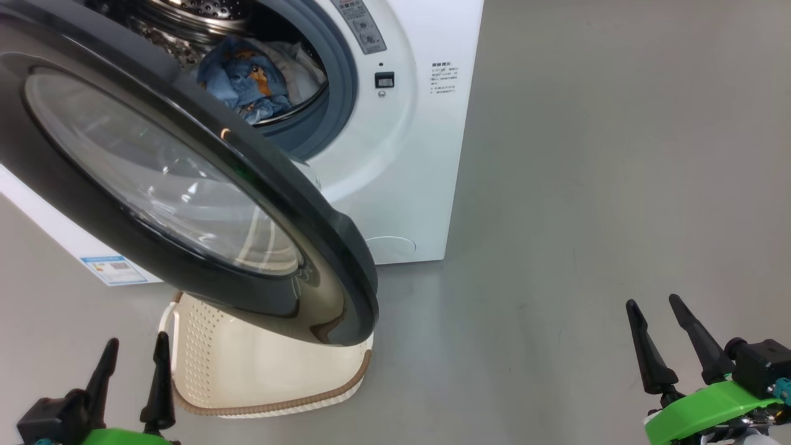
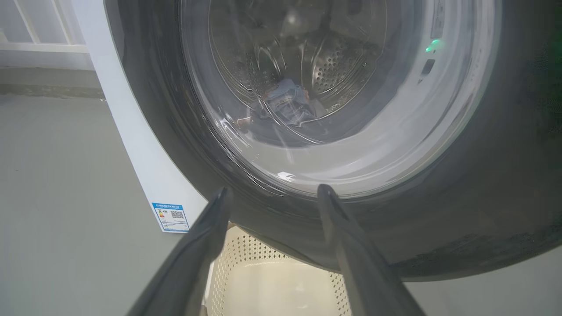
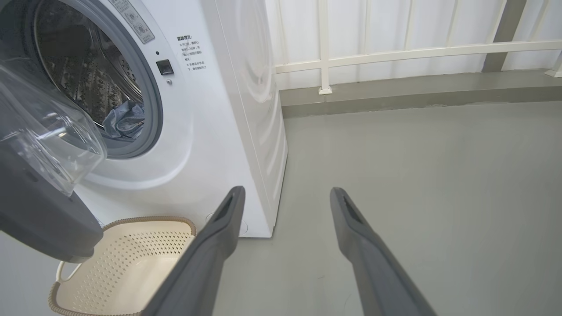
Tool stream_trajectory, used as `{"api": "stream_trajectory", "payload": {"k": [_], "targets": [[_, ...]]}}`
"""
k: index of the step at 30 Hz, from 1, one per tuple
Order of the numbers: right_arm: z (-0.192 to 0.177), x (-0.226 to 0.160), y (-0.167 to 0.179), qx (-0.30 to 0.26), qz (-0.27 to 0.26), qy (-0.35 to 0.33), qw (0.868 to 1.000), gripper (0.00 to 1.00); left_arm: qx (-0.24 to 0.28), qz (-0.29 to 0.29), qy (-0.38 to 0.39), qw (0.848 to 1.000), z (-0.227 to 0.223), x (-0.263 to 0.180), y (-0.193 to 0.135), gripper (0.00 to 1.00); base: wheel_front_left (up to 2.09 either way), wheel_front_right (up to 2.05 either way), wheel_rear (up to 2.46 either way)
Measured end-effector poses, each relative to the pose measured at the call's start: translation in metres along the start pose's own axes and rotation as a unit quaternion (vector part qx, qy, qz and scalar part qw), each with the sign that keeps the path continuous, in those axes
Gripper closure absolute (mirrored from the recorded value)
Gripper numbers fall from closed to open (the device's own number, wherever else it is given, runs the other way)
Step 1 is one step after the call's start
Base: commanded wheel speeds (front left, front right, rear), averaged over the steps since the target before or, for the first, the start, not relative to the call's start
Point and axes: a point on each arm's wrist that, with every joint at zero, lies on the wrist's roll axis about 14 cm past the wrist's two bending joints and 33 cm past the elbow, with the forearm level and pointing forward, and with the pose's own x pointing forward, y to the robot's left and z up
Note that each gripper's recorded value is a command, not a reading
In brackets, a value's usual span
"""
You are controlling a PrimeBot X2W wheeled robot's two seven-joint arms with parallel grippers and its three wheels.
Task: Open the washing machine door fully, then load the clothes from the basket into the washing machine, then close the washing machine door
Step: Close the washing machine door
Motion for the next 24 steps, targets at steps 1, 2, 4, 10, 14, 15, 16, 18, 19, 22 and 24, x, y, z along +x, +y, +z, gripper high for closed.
{"api": "stream_trajectory", "payload": {"k": [1,2,4,10,14,15,16,18,19,22,24], "targets": [[0.000,0.000,0.001,0.000,0.002,0.001,1.000,0.00,-0.002,0.003,-0.001,1.000,0.000,0.000,0.001,0.00,0.00,0.00,0.00],[-0.001,0.001,0.003,-0.002,0.004,0.002,1.000,0.00,-0.003,0.006,-0.002,1.000,0.001,0.000,0.002,0.00,0.00,0.00,0.00],[-0.002,0.003,0.007,-0.002,0.011,0.002,1.000,0.00,-0.005,0.012,-0.004,1.000,0.001,-0.001,0.005,0.00,0.00,0.00,0.00],[0.022,0.025,0.025,-0.001,0.039,-0.034,0.999,0.60,-0.010,0.026,-0.010,1.000,0.004,-0.004,0.009,0.00,0.00,0.00,0.00],[0.049,0.041,0.053,0.008,0.076,-0.076,0.994,1.00,-0.017,0.035,-0.017,0.999,0.006,-0.009,0.010,0.00,0.00,0.00,0.00],[0.057,0.044,0.061,0.008,0.087,-0.088,0.992,1.00,-0.018,0.038,-0.019,0.999,0.007,-0.010,0.011,0.00,0.00,0.00,0.00],[0.066,0.047,0.068,0.010,0.098,-0.100,0.990,1.00,-0.018,0.040,-0.022,0.999,0.009,-0.011,0.012,0.00,0.00,0.00,0.00],[0.084,0.052,0.084,0.014,0.120,-0.126,0.985,1.00,-0.017,0.048,-0.024,0.998,0.010,-0.016,0.016,0.00,0.00,0.00,0.00],[0.094,0.054,0.092,0.017,0.132,-0.140,0.981,1.00,-0.018,0.052,-0.023,0.998,0.010,-0.019,0.018,0.00,0.00,0.00,0.00],[0.125,0.056,0.117,0.028,0.168,-0.184,0.968,1.00,-0.021,0.062,-0.027,0.998,0.011,-0.026,0.021,0.00,0.00,0.00,0.00],[0.146,0.053,0.136,0.037,0.194,-0.213,0.957,1.00,-0.022,0.067,-0.032,0.997,0.014,-0.030,0.023,0.00,0.00,0.00,0.00]]}}
